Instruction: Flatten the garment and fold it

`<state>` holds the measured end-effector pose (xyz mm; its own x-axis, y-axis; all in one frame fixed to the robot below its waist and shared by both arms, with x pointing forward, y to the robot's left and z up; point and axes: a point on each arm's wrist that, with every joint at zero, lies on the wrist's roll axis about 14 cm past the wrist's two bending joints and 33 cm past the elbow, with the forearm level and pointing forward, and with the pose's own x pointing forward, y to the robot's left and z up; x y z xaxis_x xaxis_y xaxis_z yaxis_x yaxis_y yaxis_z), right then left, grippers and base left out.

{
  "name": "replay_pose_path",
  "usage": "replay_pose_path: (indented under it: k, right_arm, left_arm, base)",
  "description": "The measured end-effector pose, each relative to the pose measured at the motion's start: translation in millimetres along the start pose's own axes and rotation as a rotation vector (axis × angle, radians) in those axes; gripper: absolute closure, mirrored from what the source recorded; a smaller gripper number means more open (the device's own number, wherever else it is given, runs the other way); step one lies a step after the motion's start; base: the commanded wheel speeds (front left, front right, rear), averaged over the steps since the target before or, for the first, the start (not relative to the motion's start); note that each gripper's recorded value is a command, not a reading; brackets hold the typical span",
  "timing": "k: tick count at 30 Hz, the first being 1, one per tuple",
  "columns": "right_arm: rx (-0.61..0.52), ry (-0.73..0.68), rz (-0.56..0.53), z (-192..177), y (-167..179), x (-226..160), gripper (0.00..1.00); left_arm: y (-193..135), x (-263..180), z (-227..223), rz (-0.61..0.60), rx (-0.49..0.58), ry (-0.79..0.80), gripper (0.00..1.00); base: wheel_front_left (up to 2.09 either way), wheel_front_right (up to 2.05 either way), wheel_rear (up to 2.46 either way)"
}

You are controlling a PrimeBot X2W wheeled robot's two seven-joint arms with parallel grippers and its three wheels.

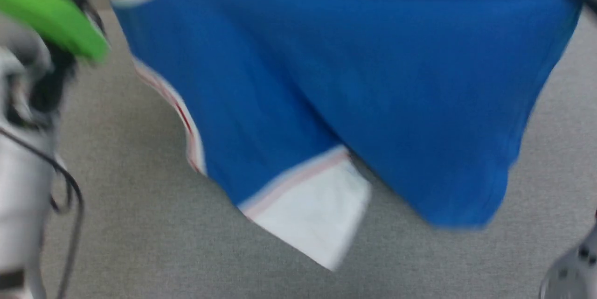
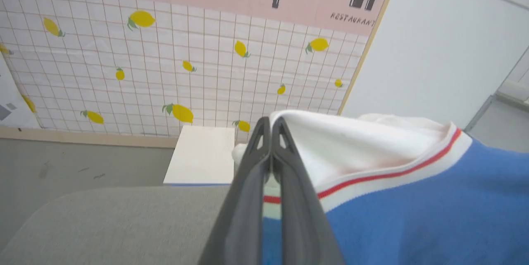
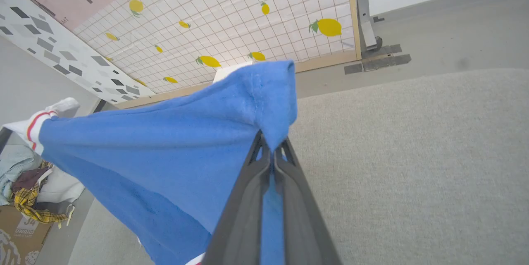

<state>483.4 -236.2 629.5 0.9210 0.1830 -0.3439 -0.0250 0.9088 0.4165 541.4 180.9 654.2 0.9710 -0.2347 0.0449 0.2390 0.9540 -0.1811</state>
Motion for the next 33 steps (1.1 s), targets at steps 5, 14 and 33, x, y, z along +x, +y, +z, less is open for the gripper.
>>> replay_pose_path:
  k: [5,14,33]
  right_arm:
    - [-0.051,-0.121,-0.015,59.0,18.2,39.9,1.00]
    - [-0.074,-0.391,0.038,144.0,49.4,97.2,1.00]
    - [0.034,-0.252,0.043,38.6,13.4,209.7,1.00]
  left_arm:
    - [13.7,51.8,50.7,0.058,0.043,-0.089,1.00]
    - [17.8,111.8,131.2,0.114,0.159,-0.349,1.00]
    - [53.9,158.8,15.3,0.047,0.170,-0.311,1.00]
  base:
    - [0.00,0.00,0.00]
    - [0.00,0.00,0.00]
    - [0.00,0.00,0.00]
